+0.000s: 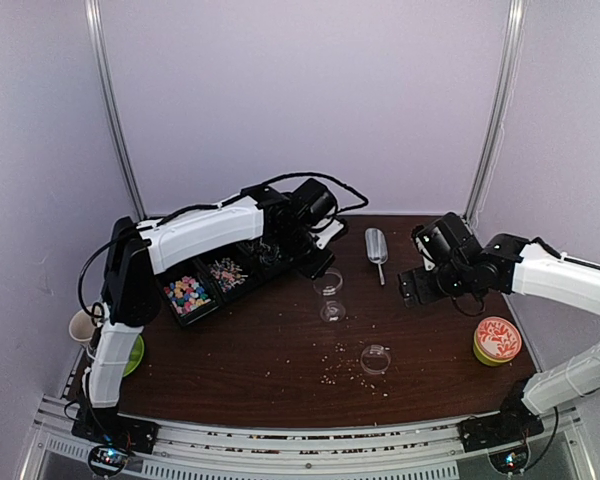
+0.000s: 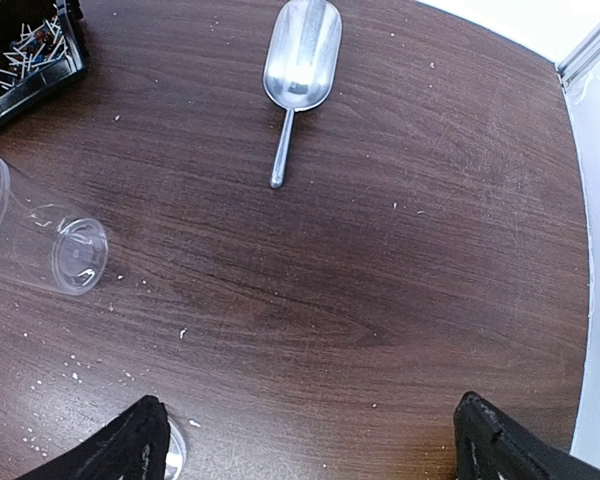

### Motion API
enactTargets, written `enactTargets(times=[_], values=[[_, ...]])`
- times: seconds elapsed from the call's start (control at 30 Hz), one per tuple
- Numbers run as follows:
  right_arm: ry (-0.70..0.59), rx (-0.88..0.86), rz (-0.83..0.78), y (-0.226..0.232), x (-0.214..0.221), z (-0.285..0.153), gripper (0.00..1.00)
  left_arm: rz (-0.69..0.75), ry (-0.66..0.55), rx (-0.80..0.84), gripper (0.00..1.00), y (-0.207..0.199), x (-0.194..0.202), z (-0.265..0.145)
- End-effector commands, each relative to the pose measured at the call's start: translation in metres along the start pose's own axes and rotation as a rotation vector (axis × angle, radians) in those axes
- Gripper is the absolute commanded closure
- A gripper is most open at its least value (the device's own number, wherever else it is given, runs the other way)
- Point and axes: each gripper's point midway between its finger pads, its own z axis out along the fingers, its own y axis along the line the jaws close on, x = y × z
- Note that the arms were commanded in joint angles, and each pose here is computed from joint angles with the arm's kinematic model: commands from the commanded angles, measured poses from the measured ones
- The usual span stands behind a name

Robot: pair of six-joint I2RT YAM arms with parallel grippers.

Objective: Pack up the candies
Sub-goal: Place the packing bottle at the center of the board.

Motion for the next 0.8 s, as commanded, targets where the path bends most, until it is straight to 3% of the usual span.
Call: enactTargets(times=[0.0,0.33,0.77], values=[[-0.024,0.012,0.024,-0.0048,-0.0031,-0.0029,0.00,0.000,-0.022,-0.012,1.00,-0.0065,-0.0080,0.0035],[-0.020,0.010,0.023,-0.0039,-0.0027,-0.0018,0.01,0.001,-0.014,-0.009,0.99,-0.0103,-0.0064,0.0092],[-0.025,0.006,0.022,-0.0032,-0.0041,-0.0023,0.00,-0.007,-0.025,0.006,0.75,-0.0132,-0.0110,0.0083]])
